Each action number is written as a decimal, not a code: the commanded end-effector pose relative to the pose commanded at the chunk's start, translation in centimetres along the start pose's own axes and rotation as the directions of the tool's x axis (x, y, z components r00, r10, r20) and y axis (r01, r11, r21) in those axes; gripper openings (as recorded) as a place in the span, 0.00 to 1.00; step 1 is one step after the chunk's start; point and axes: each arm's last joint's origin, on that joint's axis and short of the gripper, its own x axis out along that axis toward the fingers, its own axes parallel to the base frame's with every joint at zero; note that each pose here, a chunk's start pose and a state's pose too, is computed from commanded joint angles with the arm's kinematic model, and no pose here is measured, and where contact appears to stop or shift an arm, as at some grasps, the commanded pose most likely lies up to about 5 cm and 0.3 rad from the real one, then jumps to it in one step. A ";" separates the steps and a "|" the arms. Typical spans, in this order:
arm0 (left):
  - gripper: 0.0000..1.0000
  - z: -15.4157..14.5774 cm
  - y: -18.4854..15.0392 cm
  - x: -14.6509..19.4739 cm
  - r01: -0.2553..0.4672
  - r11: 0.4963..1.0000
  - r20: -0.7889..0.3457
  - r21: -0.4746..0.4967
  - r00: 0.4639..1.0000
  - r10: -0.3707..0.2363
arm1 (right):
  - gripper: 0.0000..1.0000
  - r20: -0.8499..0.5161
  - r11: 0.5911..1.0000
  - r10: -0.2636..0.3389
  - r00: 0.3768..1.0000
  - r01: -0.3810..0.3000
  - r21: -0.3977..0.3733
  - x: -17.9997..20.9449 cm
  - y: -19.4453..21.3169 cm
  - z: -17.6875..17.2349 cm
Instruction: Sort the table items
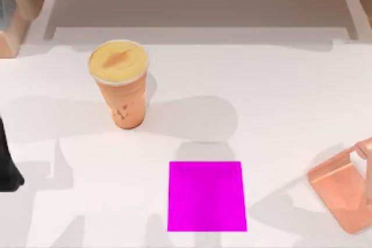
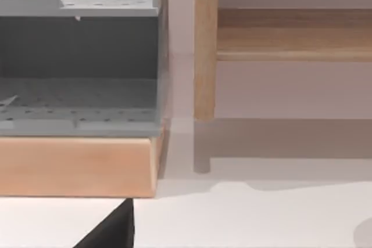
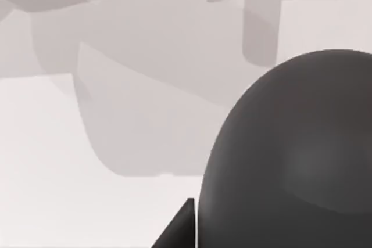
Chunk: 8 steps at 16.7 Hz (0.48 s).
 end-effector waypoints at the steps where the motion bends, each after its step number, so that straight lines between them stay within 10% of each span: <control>1: 1.00 0.0 0.0 0.0 0.000 1.000 0.000 0.000 1.000 0.000 | 0.00 0.001 1.000 -0.004 1.000 0.004 0.002 -1.1 0.1 0.0; 8: 1.00 0.0 0.0 0.0 0.000 1.000 0.000 0.000 1.000 0.000 | 0.00 0.003 1.000 -0.019 1.000 0.019 0.002 -2.8 0.4 0.0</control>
